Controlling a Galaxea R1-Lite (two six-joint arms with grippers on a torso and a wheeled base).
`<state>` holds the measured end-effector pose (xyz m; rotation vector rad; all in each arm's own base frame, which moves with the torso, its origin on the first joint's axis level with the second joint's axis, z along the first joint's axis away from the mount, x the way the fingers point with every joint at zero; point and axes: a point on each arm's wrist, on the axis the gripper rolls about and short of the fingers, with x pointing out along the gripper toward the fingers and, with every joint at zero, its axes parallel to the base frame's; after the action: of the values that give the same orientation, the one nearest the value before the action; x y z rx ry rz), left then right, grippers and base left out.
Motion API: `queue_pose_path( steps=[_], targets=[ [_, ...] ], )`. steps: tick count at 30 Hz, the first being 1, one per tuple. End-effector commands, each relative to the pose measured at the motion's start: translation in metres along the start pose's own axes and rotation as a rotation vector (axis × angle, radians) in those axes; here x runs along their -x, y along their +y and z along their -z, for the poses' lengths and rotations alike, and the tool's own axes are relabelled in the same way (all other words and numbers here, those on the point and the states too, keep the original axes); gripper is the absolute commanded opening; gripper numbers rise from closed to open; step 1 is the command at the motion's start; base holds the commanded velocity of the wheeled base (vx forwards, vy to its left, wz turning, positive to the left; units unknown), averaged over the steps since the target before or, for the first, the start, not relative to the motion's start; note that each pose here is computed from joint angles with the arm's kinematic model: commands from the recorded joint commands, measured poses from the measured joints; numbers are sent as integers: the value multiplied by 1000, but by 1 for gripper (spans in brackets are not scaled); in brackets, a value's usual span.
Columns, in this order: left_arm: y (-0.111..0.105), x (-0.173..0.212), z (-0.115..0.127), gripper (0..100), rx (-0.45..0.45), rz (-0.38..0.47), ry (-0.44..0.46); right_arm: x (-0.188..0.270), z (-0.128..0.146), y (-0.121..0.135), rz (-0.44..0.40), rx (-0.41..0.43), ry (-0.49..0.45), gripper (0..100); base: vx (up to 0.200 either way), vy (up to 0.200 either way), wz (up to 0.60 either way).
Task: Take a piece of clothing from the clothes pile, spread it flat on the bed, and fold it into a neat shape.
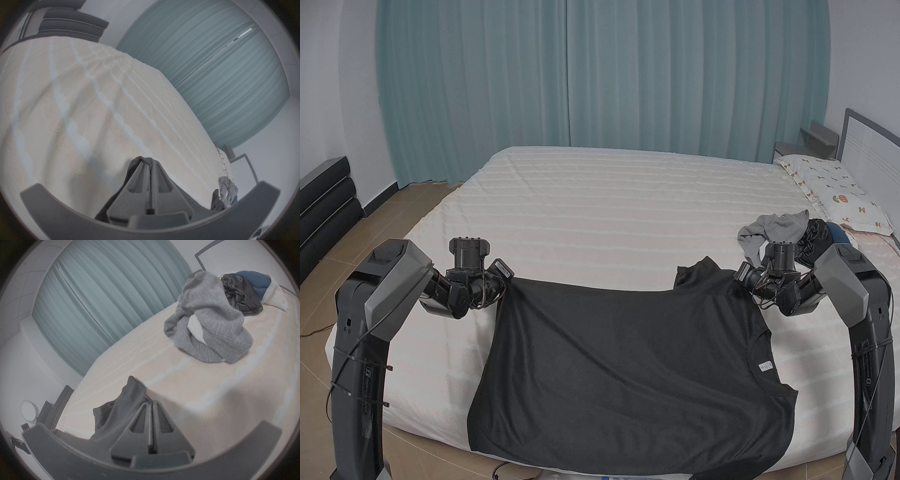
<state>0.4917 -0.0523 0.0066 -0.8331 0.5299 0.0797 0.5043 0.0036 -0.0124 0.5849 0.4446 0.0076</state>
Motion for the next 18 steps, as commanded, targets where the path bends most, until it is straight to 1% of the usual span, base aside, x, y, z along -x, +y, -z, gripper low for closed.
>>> queue_pose_path(
  steps=[1,7,10,12,14,18],
  targets=[
    [-1,1,-3,0,-40,-9,-20,6,-17,7,-24,2,-50,0,0,0,0],
    [-9,-2,-12,0,-64,11,-62,4,-28,14,-53,12,-111,0,0,0,0],
    [-11,-6,-15,0,-77,12,-85,1,-43,22,-50,19,-191,0,0,0,0],
    [-8,-10,-11,0,-86,6,-80,0,-50,29,-54,23,-225,0,0,0,0],
    [-6,-14,-9,0,-93,4,-77,-3,-46,29,-53,26,-218,0,0,0,0],
    [-2,-22,-6,0,-95,6,-77,-12,-33,21,-40,33,-199,0,0,0,0]
  ],
)
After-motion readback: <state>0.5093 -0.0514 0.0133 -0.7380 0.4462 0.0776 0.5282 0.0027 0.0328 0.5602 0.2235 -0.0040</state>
